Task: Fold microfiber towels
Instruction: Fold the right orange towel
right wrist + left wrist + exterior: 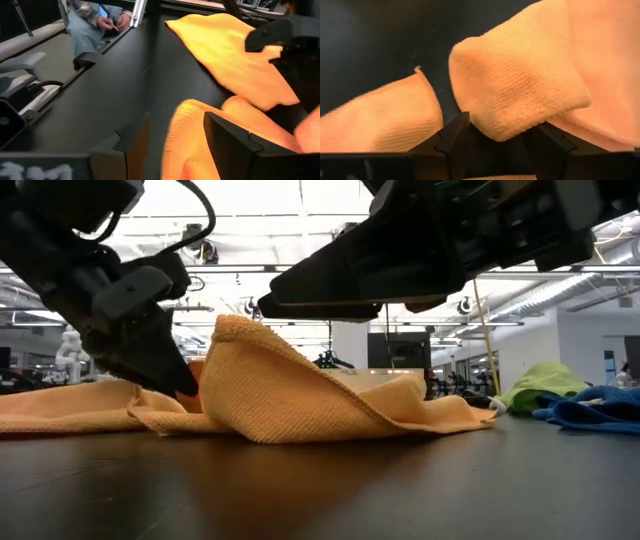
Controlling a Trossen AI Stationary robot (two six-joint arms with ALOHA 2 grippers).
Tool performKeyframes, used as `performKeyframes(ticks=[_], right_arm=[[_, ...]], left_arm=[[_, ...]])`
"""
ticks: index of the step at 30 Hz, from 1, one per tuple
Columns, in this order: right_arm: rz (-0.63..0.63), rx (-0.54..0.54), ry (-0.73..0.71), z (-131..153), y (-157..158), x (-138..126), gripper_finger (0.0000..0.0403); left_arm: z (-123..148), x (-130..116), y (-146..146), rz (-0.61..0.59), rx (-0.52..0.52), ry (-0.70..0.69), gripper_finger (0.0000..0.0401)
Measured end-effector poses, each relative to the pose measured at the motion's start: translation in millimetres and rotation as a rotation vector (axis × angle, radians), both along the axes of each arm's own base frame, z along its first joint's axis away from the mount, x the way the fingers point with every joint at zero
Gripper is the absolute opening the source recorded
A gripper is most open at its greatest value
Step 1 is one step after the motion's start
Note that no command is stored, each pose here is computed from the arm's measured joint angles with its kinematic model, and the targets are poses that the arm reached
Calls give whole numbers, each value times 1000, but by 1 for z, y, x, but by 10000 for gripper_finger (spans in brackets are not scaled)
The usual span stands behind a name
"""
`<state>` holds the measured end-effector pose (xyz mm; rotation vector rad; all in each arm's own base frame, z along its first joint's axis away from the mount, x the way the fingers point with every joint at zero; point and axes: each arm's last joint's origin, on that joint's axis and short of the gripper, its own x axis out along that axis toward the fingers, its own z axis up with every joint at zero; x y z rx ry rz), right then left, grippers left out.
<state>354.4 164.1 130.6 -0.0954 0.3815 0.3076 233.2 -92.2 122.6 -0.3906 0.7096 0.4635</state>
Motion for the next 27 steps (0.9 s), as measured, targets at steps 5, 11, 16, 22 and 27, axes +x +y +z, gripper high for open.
performKeyframes(ticks=[5,11,16,22,27], right_arm=[[6,-3,-9,1,1,0,183],[0,-13,13,-4,0,0,183],[-22,-12,-13,-2,0,1,183],[12,-38,-20,-2,7,-3,183],[32,-50,-30,-2,12,-5,183]], left_arm=[[-16,3,4,32,10,48,179],[-19,8,7,45,16,31,179],[-19,9,7,34,22,33,179],[-19,9,7,43,20,26,179],[-18,12,7,47,22,-7,179]])
